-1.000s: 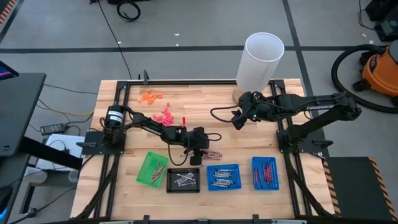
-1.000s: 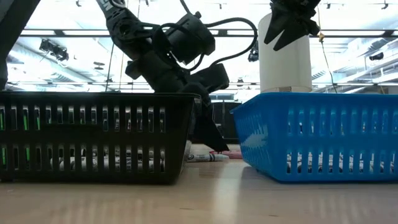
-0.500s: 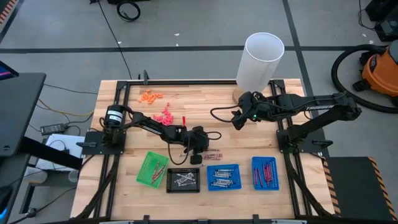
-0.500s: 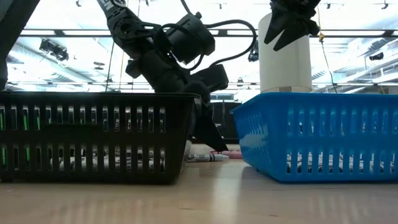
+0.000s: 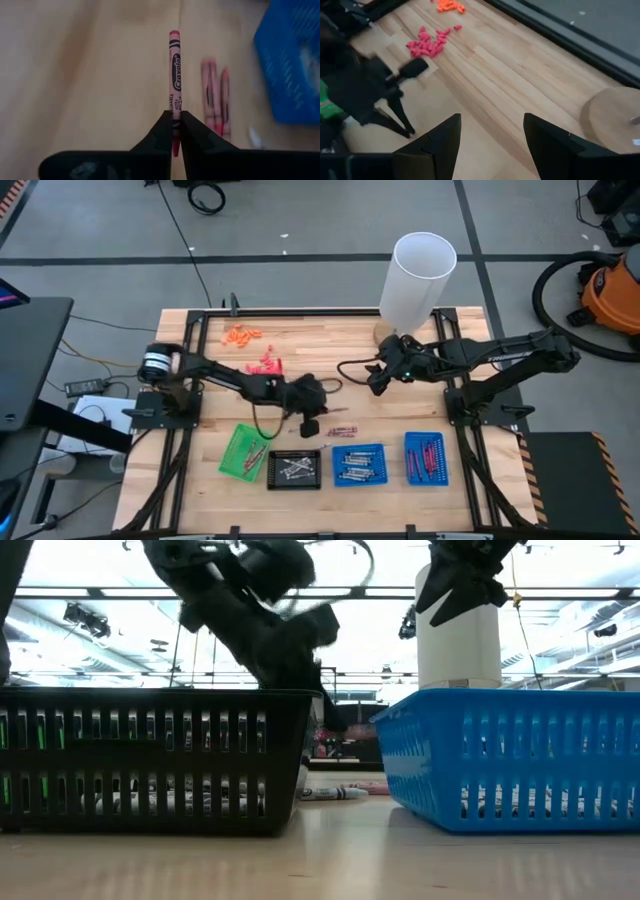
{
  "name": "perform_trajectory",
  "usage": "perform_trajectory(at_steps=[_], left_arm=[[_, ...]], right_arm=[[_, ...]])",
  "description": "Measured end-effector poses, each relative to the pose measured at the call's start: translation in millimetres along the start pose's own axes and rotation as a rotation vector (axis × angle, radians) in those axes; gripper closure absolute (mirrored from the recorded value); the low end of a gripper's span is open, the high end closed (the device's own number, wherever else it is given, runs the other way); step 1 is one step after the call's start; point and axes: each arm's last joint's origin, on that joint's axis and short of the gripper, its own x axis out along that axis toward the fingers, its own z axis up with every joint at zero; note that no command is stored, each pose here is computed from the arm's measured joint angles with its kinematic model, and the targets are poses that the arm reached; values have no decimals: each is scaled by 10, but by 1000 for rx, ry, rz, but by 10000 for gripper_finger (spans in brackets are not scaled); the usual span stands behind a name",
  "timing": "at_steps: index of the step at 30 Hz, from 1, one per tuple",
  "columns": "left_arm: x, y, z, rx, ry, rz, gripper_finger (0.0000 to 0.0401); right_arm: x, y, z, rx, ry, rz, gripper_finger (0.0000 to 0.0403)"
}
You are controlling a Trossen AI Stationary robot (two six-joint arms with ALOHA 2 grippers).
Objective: Sort crayons
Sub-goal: Put the pink crayon into the green basket
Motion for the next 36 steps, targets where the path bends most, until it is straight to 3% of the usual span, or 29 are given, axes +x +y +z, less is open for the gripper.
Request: perform_trajectory(at_steps=[10,15,20,30,36], left_arm=[[-974,-118,-130,-157,-114,-28,385],[-1288,-240,-388,-261,-80,-34,385],[-1459,-430,-648,-341,8,-60,385],[-1629,-779,-885,-545,166,-152,378],[-1767,-834,-1010,-643,235,-117,378]], right_arm=[[-2,3,33,-26,-78,-54,179],[16,11,57,-51,-98,-52,179],[49,4,101,-73,-115,-52,179],[71,-12,155,-108,-131,-38,179],[94,-41,202,-130,-146,-41,179]])
